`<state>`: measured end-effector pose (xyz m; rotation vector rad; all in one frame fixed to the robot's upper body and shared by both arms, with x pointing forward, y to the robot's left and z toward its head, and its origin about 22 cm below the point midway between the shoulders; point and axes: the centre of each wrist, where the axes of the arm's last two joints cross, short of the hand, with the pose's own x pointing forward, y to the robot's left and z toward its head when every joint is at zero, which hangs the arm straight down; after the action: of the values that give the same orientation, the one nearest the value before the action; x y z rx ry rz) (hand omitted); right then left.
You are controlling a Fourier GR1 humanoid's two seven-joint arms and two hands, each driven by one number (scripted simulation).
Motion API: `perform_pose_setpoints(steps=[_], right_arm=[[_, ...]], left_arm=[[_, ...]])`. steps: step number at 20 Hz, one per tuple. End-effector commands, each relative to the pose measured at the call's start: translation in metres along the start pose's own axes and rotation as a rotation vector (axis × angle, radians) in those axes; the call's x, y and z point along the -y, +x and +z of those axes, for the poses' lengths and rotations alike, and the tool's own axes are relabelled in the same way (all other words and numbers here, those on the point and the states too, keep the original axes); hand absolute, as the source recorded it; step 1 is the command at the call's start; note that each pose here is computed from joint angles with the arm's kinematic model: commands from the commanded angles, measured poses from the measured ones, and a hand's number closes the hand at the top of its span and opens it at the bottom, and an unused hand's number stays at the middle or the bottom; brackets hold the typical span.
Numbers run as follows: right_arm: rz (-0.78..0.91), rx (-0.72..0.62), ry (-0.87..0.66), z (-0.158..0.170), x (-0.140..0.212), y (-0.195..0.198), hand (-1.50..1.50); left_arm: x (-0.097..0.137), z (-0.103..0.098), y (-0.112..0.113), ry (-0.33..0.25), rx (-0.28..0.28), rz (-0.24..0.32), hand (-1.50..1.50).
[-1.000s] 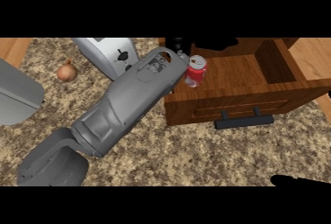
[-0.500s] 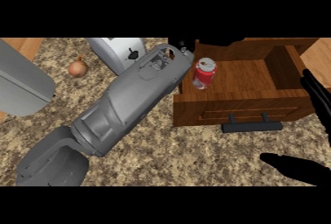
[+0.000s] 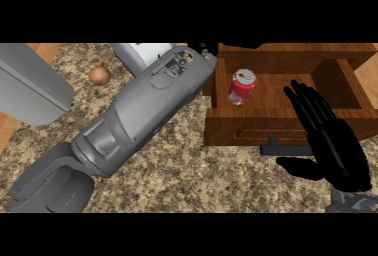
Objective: Pick up the can, place it into the drawer and close the drawer
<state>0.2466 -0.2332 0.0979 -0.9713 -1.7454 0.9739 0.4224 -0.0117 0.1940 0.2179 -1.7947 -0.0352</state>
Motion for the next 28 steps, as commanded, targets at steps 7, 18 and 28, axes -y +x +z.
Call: perform_pose_setpoints(steps=[7, 18, 28], right_arm=[[0.037, -0.098, -0.028, -0.013, -0.066, -0.038, -1.50], [0.148, -0.104, -0.030, -0.065, -0.106, -0.060, -1.50], [0.196, -0.133, -0.134, -0.107, -0.124, -0.057, -1.50]], left_arm=[[-0.057, -0.012, 0.004, -0.002, -0.007, -0.020, -1.50], [-0.094, -0.003, -0.001, 0.011, -0.033, -0.027, -1.50], [-0.125, 0.008, 0.013, -0.022, -0.045, -0.030, -1.50]])
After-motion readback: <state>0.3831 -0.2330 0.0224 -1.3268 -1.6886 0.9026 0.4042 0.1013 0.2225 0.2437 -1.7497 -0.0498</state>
